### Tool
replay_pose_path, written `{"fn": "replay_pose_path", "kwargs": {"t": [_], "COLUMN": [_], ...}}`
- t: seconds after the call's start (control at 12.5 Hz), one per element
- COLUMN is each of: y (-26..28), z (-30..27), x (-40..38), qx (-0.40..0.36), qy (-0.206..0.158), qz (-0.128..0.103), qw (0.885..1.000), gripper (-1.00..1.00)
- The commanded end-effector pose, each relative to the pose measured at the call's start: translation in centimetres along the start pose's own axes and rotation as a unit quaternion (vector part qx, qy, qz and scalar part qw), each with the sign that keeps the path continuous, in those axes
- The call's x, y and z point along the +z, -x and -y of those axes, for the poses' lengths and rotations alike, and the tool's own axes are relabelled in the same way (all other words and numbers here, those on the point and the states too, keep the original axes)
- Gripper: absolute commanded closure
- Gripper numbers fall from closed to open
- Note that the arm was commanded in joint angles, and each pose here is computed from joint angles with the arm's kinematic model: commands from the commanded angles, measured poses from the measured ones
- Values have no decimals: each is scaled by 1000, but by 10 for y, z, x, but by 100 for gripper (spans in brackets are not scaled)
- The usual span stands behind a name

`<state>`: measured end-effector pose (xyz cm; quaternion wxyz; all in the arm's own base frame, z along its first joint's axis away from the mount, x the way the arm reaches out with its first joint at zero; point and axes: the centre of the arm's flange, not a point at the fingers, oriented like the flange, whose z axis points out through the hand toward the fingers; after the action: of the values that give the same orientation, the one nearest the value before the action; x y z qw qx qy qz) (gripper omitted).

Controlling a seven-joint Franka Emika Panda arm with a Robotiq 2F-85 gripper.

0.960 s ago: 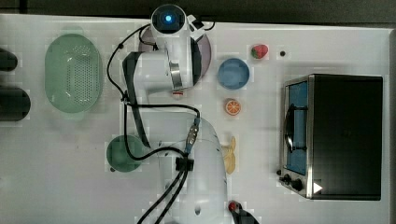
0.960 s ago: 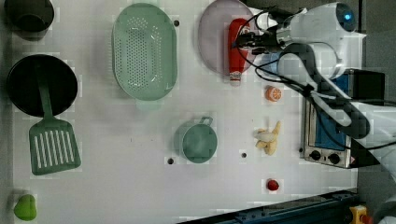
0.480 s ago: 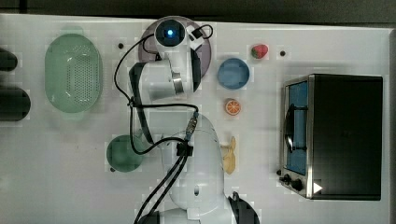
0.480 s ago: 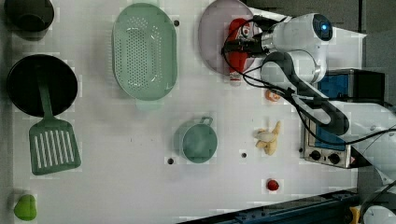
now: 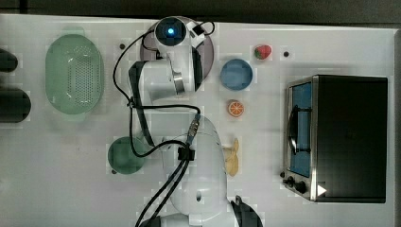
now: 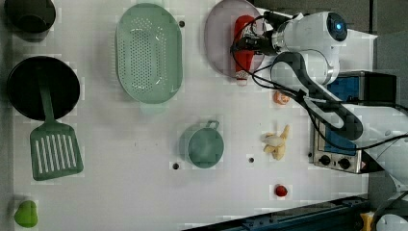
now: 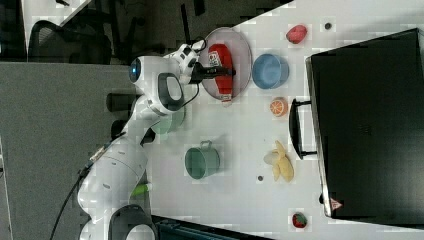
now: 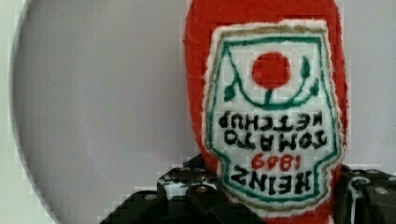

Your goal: Pick ketchup from plate and place it on table.

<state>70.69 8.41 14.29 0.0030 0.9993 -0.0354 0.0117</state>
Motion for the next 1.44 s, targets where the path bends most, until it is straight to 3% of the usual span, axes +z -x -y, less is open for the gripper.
{"fn": "replay_pose_path", "kwargs": {"t": [0.08, 0.24, 0.48, 0.8, 1.04, 1.44], "y": [-23, -31, -29, -13, 19, 97], "z": [-8, -14, -25, -54, -85, -122], "x": [-73, -114, -173, -245, -268, -265], "qx": [-1, 7, 15, 46, 93, 119], "qy": [-5, -2, 14, 5, -29, -8], "qz": [-52, -62, -38, -46, -32, -4], "qw": [999, 998, 999, 998, 995, 993], "gripper": [-19, -19, -19, -19, -19, -19]}}
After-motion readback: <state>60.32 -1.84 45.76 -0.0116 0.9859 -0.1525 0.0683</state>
